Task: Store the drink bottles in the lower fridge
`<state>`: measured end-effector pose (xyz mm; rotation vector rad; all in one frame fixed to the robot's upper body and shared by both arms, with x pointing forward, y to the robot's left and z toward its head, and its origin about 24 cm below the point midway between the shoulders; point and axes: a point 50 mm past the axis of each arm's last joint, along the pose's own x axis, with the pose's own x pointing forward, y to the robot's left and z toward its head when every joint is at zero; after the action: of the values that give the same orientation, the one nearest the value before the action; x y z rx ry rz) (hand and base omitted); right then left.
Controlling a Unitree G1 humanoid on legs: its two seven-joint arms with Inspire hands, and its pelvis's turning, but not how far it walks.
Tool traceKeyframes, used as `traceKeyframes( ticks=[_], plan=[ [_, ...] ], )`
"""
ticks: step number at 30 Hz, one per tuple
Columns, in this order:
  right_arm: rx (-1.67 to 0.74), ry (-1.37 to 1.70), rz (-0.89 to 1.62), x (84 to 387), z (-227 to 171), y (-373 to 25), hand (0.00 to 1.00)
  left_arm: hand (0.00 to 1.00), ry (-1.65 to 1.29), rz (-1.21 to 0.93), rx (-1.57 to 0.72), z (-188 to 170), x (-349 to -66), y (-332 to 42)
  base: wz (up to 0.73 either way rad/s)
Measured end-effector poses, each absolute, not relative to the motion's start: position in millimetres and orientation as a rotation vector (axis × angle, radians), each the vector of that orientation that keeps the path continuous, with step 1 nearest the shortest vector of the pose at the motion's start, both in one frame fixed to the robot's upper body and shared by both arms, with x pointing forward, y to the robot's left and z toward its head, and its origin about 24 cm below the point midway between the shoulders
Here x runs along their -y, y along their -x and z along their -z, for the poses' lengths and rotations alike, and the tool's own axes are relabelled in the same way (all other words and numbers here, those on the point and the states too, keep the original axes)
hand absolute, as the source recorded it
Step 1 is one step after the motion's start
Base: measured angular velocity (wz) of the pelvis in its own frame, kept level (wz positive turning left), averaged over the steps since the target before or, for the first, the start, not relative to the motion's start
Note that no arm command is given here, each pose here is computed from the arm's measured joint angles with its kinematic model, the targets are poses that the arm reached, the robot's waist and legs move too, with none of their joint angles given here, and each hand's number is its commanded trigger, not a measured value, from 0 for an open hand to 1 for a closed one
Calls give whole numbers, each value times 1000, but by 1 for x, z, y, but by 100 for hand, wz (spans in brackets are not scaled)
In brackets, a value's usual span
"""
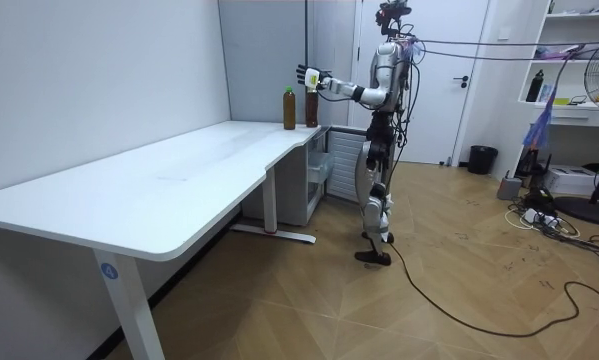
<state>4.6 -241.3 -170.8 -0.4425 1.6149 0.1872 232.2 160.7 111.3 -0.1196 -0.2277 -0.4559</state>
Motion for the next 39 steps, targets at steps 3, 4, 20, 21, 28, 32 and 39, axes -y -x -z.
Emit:
traceKeyframes(
  ticks=[3, 4, 20, 21, 28, 32, 39],
  plan=[
    [-1609, 445, -187, 241, 171, -5, 0, 0, 121, 454, 223, -110, -161, -232, 0],
    [-1609, 446, -186, 241, 171, -5, 0, 0, 121, 453, 223, -110, -161, -232, 0],
    [-1602, 466, -173, 242, 170, -2, 0, 0, 149, 384, 63, -75, -170, -237, 0],
    [-1602, 470, -178, 242, 170, -2, 0, 0, 152, 378, 50, -72, -171, -237, 0],
    [-1612, 476, -215, 239, 171, 1, 0, 0, 163, 368, -3, -60, -167, -238, 0],
    [-1612, 475, -217, 239, 171, 1, 0, 0, 163, 367, -3, -60, -167, -238, 0],
    [-1610, 471, -222, 239, 171, 0, 0, 0, 166, 363, -22, -56, -168, -238, 0]
  ],
)
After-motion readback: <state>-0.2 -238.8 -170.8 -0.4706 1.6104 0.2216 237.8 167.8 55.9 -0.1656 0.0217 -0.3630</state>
